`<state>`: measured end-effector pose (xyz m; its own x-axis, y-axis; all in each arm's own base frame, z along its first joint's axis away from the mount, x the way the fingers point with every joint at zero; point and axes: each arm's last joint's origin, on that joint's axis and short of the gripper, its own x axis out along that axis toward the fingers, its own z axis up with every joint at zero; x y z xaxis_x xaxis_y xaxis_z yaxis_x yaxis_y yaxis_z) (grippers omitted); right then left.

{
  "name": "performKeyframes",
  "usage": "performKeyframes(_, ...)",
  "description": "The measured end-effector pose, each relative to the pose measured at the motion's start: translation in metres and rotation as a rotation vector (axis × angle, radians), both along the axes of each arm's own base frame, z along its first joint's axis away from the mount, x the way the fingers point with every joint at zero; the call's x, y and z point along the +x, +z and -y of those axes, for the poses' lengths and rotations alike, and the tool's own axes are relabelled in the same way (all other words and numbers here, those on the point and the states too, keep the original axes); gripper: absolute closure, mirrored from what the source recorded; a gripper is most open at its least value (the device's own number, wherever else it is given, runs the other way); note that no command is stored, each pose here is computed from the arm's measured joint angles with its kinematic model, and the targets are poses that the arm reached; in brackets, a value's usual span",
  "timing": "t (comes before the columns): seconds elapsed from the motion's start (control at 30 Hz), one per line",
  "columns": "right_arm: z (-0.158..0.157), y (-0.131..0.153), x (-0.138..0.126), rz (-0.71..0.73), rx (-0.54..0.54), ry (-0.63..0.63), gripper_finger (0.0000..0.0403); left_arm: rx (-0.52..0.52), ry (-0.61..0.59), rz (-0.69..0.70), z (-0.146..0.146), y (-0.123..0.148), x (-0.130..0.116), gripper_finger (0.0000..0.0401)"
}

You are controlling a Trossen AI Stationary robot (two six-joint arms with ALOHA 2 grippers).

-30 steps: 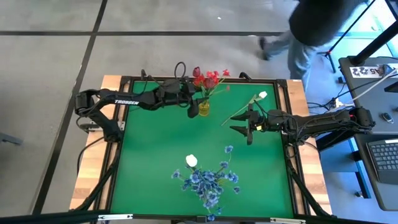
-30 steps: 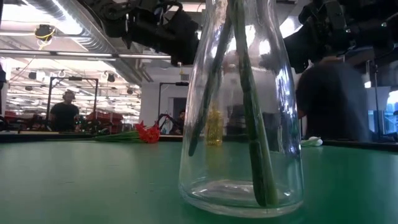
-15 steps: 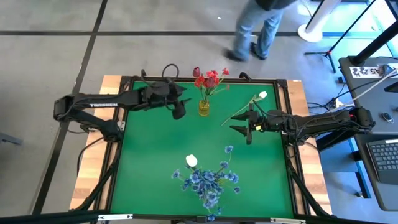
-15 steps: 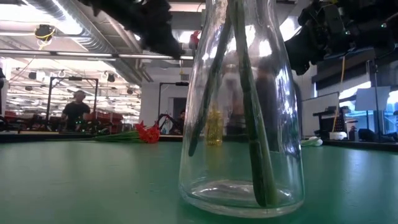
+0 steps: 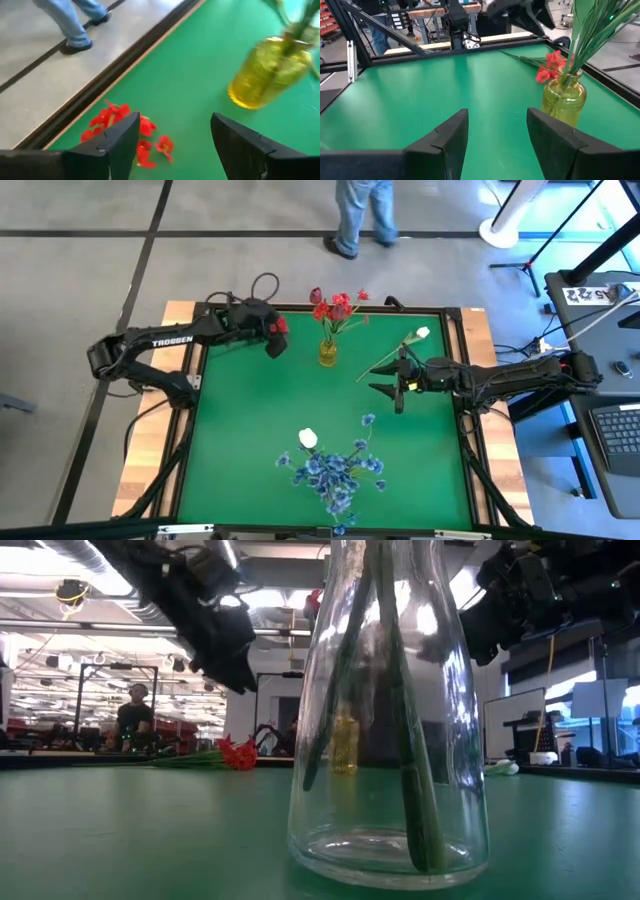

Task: Sort flowers into vase by color
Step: Put the red flowers into the yellow vase

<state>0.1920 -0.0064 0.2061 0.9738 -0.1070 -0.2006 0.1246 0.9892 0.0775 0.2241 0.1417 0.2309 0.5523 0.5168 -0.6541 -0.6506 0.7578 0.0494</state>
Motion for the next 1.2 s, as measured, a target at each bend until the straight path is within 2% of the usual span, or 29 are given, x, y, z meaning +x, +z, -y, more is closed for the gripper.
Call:
performKeyframes(0.2, 0.000, -0.001, 0.001, -0.009, 0.000, 0.000, 0.0204, -0.022, 0.091, 0.011, -0.024, -0.007, -0.020, 0.0162)
performKeyframes(0.4, 0.000, -0.001, 0.001, -0.007, -0.022, 0.005, 0.0204, -0.064, 0.098, -0.039, -0.041, -0.024, -0.023, 0.0162)
performKeyframes(0.5, 0.000, -0.001, 0.001, -0.007, -0.025, 0.005, 0.0204, -0.133, 0.057, -0.072, -0.046, -0.041, -0.019, 0.0162)
performKeyframes(0.67, 0.000, -0.001, 0.001, -0.006, -0.020, 0.004, 0.0204, -0.175, 0.048, -0.165, -0.048, -0.059, -0.018, 0.0162)
performKeyframes(0.9, 0.000, -0.002, 0.001, -0.012, -0.009, -0.003, 0.0204, -0.201, 0.087, -0.277, -0.043, -0.058, -0.024, 0.0162)
performKeyframes(1.03, 0.000, -0.001, 0.001, -0.002, -0.007, -0.008, 0.0204, -0.176, 0.153, -0.408, -0.040, -0.060, -0.032, 0.0162)
performKeyframes(1.2, 0.000, 0.003, 0.002, 0.037, -0.004, -0.009, 0.0204, -0.180, 0.167, -0.441, -0.043, -0.062, -0.037, 0.0162)
